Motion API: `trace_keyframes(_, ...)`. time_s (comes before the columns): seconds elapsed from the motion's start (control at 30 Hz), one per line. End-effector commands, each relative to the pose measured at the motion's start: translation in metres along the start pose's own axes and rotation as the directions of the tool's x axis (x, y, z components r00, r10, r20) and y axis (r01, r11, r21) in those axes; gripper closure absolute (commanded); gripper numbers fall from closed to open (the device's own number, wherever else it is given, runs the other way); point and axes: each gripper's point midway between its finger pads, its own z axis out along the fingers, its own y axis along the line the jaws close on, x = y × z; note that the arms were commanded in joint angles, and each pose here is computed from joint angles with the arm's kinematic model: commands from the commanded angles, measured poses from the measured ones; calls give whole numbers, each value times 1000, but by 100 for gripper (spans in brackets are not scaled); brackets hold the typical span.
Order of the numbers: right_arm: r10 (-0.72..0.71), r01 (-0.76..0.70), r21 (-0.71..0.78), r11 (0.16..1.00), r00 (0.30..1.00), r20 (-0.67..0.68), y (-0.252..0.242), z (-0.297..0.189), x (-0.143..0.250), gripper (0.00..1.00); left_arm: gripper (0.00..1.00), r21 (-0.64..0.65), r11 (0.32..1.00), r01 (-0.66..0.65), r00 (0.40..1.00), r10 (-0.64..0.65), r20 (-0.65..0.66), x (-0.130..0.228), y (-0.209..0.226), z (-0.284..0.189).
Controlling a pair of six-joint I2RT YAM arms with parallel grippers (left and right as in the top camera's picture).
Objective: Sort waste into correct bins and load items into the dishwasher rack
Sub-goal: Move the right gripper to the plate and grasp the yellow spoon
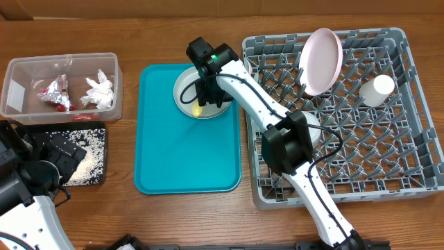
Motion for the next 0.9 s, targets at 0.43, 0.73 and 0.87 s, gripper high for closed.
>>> trace_keyframes(0.43,122,-106,-204,973,990,69,34,-70,-18,44,0,-13,1000,21,1000,-21,2,-1,3,1)
trace_keyframes(0.73,320,-311,-122,942,945,61,40,-55,-8,44,0,-13,1000,21,1000,-21,2,-1,3,1)
trace_keyframes(0.87,331,-324,-83,942,940,80,51,-42,-1,44,0,-13,1000,21,1000,-21,2,-1,3,1)
